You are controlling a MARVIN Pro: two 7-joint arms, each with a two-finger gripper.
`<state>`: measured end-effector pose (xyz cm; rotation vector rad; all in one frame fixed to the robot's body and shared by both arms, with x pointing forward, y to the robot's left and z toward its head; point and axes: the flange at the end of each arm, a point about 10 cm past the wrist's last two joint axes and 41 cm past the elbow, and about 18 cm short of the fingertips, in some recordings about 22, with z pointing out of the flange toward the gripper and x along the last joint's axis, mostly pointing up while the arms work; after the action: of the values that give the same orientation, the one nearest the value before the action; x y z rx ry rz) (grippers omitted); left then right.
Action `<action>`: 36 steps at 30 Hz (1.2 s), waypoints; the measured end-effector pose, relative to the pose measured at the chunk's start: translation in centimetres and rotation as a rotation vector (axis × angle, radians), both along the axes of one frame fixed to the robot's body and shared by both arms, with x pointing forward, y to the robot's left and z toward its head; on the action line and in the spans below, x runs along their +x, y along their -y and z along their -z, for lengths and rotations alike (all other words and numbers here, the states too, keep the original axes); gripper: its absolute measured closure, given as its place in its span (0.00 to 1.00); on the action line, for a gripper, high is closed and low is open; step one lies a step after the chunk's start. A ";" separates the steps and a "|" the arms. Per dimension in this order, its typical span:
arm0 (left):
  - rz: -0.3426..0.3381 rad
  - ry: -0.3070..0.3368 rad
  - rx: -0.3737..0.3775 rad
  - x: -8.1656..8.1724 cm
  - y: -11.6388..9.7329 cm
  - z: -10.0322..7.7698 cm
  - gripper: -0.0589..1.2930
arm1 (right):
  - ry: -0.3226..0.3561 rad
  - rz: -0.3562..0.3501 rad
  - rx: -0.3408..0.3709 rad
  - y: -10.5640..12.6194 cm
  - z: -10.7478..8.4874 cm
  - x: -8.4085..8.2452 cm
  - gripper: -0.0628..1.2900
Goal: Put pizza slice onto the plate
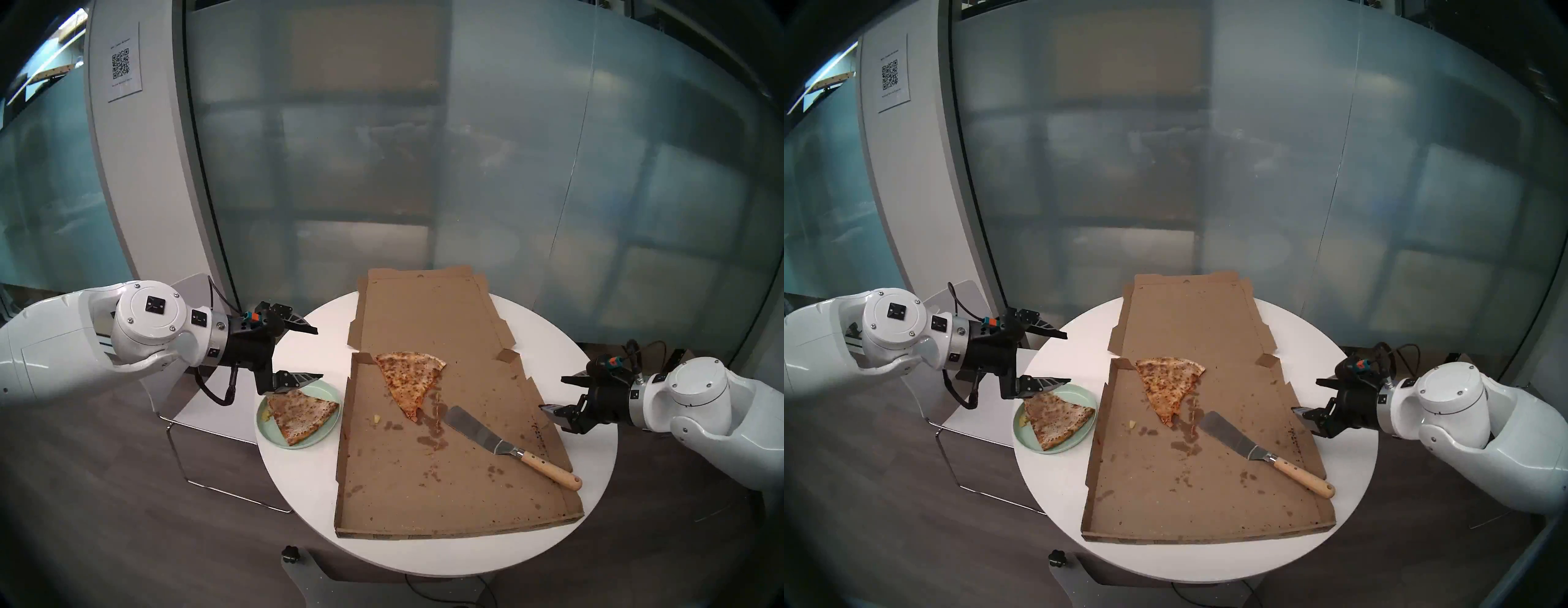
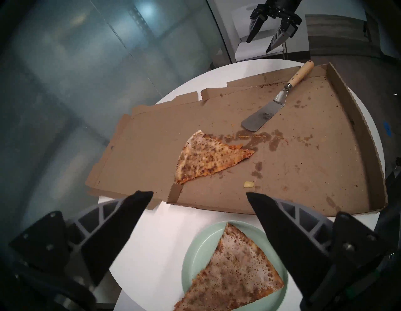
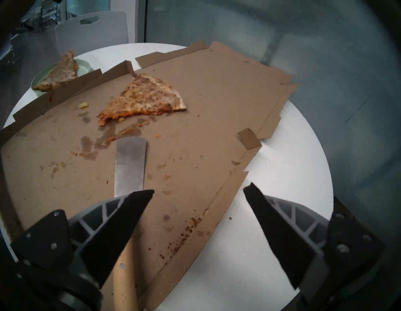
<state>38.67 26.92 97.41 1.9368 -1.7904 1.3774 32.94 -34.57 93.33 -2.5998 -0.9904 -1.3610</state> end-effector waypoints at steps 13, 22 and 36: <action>0.004 0.020 -0.008 0.1 -0.1 -1.3 0.04 | 0.054 0.034 0.032 1.6 -2.5 -1.7 0.08; 0.019 0.010 -0.006 0.1 0.1 -1.4 0.04 | 0.056 0.009 0.041 2.6 -3.6 -4.2 0.08; 0.011 0.001 0.001 0.4 0.1 -1.3 0.04 | 0.057 -0.014 0.058 3.3 -3.6 -6.4 0.08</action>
<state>39.08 26.87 98.76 1.9236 -1.8000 1.3748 26.58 -37.89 96.94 -2.5209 -0.9595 -1.4456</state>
